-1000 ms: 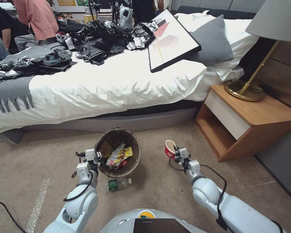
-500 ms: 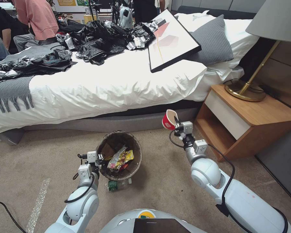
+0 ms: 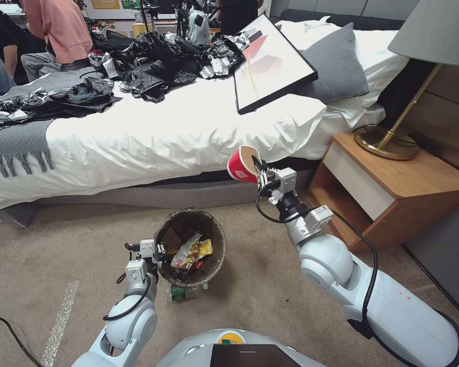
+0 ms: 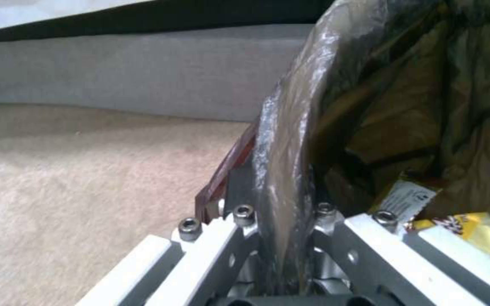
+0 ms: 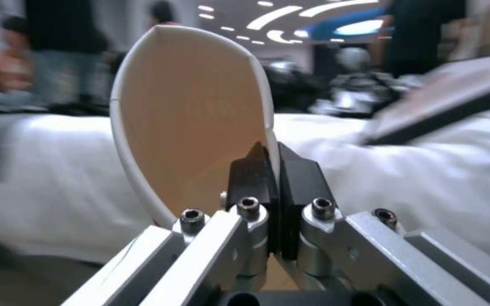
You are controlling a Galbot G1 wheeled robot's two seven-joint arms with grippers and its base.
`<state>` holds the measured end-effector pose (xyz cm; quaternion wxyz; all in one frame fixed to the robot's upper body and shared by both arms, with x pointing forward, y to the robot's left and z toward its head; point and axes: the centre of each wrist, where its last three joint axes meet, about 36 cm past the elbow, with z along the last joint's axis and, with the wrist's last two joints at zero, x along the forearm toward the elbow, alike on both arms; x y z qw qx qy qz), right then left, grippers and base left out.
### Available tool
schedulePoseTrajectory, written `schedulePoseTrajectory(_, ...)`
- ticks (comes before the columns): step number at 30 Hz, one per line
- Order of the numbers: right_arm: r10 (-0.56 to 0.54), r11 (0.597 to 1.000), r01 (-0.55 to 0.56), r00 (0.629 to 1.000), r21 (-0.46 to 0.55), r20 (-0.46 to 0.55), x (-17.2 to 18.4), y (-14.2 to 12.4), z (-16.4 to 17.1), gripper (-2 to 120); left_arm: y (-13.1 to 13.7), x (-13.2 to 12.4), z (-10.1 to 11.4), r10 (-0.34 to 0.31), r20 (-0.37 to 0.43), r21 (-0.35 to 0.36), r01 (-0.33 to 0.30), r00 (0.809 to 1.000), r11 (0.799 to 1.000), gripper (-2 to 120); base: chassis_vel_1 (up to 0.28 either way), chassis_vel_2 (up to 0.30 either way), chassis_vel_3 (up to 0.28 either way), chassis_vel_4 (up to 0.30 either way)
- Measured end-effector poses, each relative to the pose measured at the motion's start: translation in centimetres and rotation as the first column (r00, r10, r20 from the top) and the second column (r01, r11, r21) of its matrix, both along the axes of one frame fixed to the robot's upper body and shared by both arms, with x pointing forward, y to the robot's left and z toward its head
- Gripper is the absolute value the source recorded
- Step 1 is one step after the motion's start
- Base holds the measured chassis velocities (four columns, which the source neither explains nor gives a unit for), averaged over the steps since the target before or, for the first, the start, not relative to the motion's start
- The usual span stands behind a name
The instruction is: Pick up the trash bin, then pick up the garbage from the floor and place it into the trash bin.
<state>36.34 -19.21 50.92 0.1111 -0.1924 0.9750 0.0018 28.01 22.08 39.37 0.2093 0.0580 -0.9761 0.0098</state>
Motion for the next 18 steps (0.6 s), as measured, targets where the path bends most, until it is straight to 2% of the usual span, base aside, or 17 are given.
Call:
schedulePoseTrajectory(4, 0.038, 0.999, -0.038, 0.999, 0.008, 0.016, 0.1, 0.2, 0.5, 0, 0.0, 0.0, 0.0, -0.003, 0.000, 0.002, 0.003, 1.000, 1.000, 0, 0.000, 0.000, 0.000, 0.000)
schedulePoseTrajectory(5, 0.127, 0.991, -0.127, 0.992, 0.027, 0.024, 0.1, 0.9, 0.5, 0, -0.2, 0.0, 0.0, -0.008, 0.001, 0.005, 0.008, 1.000, 1.000, 0, 0.000, 0.000, 0.000, 0.000)
schedulePoseTrajectory(6, 0.127, 0.991, -0.127, 0.992, 0.027, 0.024, 0.1, 0.9, 0.5, 0, -0.2, 0.0, 0.0, -0.008, 0.001, 0.005, 0.008, 1.000, 1.000, 0, 0.000, 0.000, 0.000, 0.000)
schedulePoseTrajectory(9, 0.262, 0.962, -0.265, 0.963, 0.060, 0.061, 0.3, 2.5, 0.9, 0, -0.3, 0.1, 0.1, -0.013, 0.005, 0.006, 0.013, 1.000, 1.000, 0, 0.000, 0.000, 0.000, 0.000)
schedulePoseTrajectory(18, 0.387, 0.918, -0.390, 0.920, 0.066, 0.060, 0.1, 4.4, -0.1, 0, -0.4, 0.2, 0.2, -0.013, 0.007, 0.005, 0.013, 1.000, 1.000, 0, 0.000, 0.000, 0.000, 0.000)
